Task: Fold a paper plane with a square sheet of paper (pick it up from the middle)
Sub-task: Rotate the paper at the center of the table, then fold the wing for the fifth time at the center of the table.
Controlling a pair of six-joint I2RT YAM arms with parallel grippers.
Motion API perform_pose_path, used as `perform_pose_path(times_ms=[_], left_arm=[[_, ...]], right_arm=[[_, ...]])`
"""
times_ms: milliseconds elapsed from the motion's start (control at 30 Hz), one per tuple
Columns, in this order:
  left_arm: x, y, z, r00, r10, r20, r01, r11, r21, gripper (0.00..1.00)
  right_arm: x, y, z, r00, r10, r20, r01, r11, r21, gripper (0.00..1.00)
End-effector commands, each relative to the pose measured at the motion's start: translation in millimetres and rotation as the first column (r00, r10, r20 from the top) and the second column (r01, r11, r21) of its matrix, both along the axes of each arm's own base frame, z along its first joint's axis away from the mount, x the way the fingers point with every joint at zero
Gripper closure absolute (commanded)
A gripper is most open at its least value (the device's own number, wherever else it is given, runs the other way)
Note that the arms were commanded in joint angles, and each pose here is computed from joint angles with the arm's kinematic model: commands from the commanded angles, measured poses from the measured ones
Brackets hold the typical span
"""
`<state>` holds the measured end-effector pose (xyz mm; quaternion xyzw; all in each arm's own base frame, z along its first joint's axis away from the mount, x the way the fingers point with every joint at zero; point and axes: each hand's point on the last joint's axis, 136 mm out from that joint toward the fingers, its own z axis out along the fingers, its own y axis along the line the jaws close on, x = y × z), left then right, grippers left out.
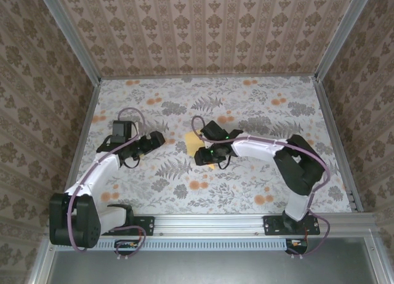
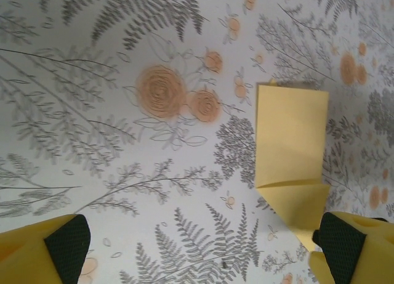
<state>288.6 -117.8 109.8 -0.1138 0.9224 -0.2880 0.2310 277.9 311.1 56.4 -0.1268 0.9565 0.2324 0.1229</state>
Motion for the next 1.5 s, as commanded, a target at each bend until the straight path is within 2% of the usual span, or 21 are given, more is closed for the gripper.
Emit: perform_pose_path(times_ms=[0,267,467,733,867,1067,1200,1467], left_arm=[[-2.7,-16.7,-1.6,1.0,-0.024,-0.008,0.023,0.999,-0.044,0.01],[-11.7,-59.9,-6.3,0.995,-0.095,-0.023,0.093,0.991,-0.101,0.01],[-12.9,-86.4,-13.4,0.99,-0.135,-0.05,0.126,0.98,-0.156,0.06],[-14.3,-122.6,-29.2,0.974,-0.191,-0.122,0.16,0.96,-0.228,0.23],[-11.6,-135.6,-33.7,0.968,-0.206,-0.141,0.166,0.953,-0.253,0.34],[-5.1,-145.0,-42.9,0.966,-0.196,-0.17,0.148,0.954,-0.26,0.49],[-0.5,-138.4,-53.4,0.968,-0.165,-0.191,0.124,0.97,-0.211,0.56],[0.5,-133.7,-69.3,0.961,-0.135,-0.243,0.09,0.979,-0.185,0.58]], right_arm=[[14.1,-2.6,25.0,0.99,-0.127,0.069,0.124,0.991,0.048,0.54],[32.2,-9.7,2.9,0.973,-0.226,0.035,0.226,0.974,0.007,0.56],[48.4,-11.2,-13.1,0.968,-0.252,0.012,0.252,0.968,-0.007,0.57],[50.3,-20.0,-37.1,0.957,-0.282,-0.06,0.283,0.959,0.008,0.58],[46.1,-28.0,-45.9,0.95,-0.295,-0.098,0.298,0.954,0.015,0.59],[42.7,-37.8,-52.9,0.938,-0.311,-0.156,0.323,0.945,0.06,0.59],[41.0,-42.5,-58.1,0.929,-0.318,-0.191,0.337,0.938,0.077,0.61],[40.4,-43.7,-60.2,0.926,-0.319,-0.202,0.341,0.937,0.082,0.62]])
